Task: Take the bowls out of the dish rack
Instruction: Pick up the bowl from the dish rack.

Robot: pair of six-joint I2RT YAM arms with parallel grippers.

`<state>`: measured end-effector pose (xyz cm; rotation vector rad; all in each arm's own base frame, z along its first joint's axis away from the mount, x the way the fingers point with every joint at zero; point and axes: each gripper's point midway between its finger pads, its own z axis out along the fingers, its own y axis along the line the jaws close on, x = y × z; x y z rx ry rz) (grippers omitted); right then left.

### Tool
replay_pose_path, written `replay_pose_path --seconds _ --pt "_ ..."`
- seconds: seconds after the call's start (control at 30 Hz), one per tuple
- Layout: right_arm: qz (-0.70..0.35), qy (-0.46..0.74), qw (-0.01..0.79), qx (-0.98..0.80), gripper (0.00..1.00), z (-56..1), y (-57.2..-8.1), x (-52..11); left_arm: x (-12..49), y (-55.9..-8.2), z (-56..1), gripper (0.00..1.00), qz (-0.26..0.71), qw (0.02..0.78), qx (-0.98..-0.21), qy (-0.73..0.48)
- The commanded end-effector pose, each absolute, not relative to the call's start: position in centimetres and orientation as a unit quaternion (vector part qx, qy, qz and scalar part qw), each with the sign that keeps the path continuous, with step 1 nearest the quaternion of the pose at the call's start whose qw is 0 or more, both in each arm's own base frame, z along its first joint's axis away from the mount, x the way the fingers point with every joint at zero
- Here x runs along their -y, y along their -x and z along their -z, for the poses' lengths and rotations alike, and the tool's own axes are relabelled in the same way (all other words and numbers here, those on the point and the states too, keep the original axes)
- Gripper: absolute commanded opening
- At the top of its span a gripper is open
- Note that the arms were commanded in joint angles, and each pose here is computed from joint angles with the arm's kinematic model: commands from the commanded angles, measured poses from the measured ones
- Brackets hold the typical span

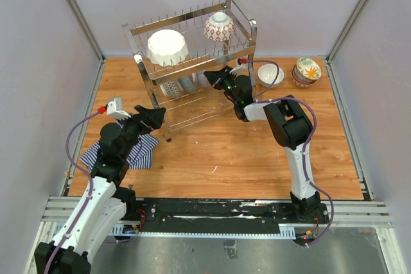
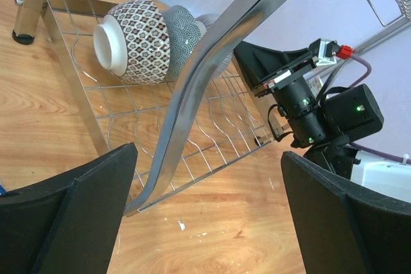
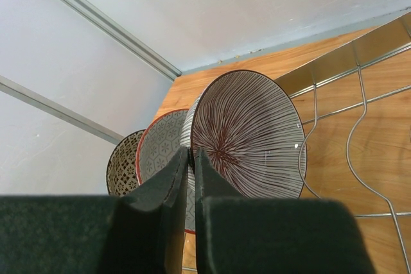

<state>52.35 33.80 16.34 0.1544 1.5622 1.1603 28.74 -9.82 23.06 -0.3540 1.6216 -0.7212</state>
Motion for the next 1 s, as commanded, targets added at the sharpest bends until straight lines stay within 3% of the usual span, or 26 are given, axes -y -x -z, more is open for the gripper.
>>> replay_pose_path --seconds 0.0,0.37,0.97 --pt "-0.504 -0.068 0.574 -0.642 0.01 -20.0 -52.7 -33.8 10.0 -28.7 -24.0 1.00 0.319 0.630 -0.692 0.146" --pt "-0.489 -0.051 0.568 -0.660 0.01 -19.6 -53.1 -35.0 10.0 -28.7 -24.2 1.00 0.319 0.632 -0.691 0.145" --pt "-0.475 -0.027 0.541 -0.693 0.14 -16.5 -52.5 -36.7 9.9 -28.6 -24.0 1.00 0.318 0.631 -0.693 0.145"
